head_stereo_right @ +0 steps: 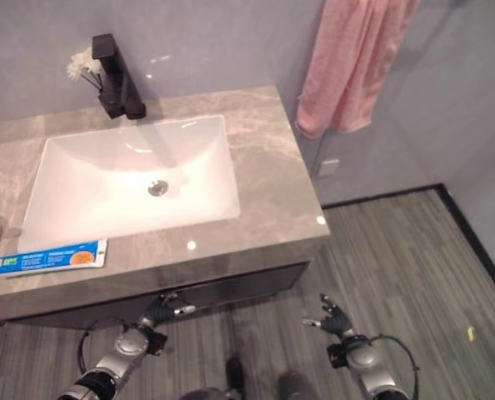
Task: Put brush and paste in cup on sink, flatten towel.
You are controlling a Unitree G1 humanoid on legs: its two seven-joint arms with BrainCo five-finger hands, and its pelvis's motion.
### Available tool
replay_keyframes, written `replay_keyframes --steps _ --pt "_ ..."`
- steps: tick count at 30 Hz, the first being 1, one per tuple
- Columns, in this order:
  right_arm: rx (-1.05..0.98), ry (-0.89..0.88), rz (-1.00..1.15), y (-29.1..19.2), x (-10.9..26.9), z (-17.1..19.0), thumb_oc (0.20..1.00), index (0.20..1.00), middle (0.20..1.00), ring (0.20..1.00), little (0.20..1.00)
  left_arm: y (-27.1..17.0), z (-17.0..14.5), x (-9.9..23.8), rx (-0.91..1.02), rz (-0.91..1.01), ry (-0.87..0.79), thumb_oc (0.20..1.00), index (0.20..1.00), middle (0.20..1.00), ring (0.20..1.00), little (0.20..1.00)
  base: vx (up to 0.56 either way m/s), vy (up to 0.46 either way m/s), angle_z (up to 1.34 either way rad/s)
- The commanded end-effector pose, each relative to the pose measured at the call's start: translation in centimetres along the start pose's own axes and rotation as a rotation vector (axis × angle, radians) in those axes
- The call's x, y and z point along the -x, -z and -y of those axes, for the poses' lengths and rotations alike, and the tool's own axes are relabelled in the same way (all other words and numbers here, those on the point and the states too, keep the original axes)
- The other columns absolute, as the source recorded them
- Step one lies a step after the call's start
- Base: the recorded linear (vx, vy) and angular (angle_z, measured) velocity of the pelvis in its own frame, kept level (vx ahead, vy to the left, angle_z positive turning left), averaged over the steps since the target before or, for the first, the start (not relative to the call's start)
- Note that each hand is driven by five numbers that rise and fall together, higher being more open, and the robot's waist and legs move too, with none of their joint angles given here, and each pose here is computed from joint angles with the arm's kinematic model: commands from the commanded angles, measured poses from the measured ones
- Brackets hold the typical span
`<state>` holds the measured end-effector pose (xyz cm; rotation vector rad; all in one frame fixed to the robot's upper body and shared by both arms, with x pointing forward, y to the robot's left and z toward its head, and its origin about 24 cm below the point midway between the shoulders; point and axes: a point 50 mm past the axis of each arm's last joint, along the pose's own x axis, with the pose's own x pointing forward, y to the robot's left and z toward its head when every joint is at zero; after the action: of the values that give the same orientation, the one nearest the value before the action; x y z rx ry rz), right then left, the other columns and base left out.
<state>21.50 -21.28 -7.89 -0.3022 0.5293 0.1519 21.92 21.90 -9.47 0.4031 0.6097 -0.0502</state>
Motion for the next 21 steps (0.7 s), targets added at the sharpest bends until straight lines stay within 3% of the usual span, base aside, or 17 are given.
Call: replay_keyframes --steps 1,15,21 --pt "0.035 0.008 0.0 0.5 0.4 0.5 1.0 1.0 1.0 1.0 1.0 -2.3 -0.4 -0.6 -0.011 0.108 -0.024 1.0 1.0 1.0 1.0 1.0 0.03 -0.108 0.67" --pt "0.07 0.052 -0.022 1.2 1.0 2.0 1.0 1.0 1.0 1.0 1.0 -0.9 0.6 -0.1 -0.002 0.067 0.004 1.0 1.0 1.0 1.0 1.0 0.03 -0.098 0.19" --pt "0.092 0.106 -0.014 0.7 0.8 3.2 1.0 1.0 1.0 1.0 1.0 -2.2 0.4 -0.5 0.004 0.105 -0.015 1.0 1.0 1.0 1.0 1.0 -0.04 0.047 0.14"
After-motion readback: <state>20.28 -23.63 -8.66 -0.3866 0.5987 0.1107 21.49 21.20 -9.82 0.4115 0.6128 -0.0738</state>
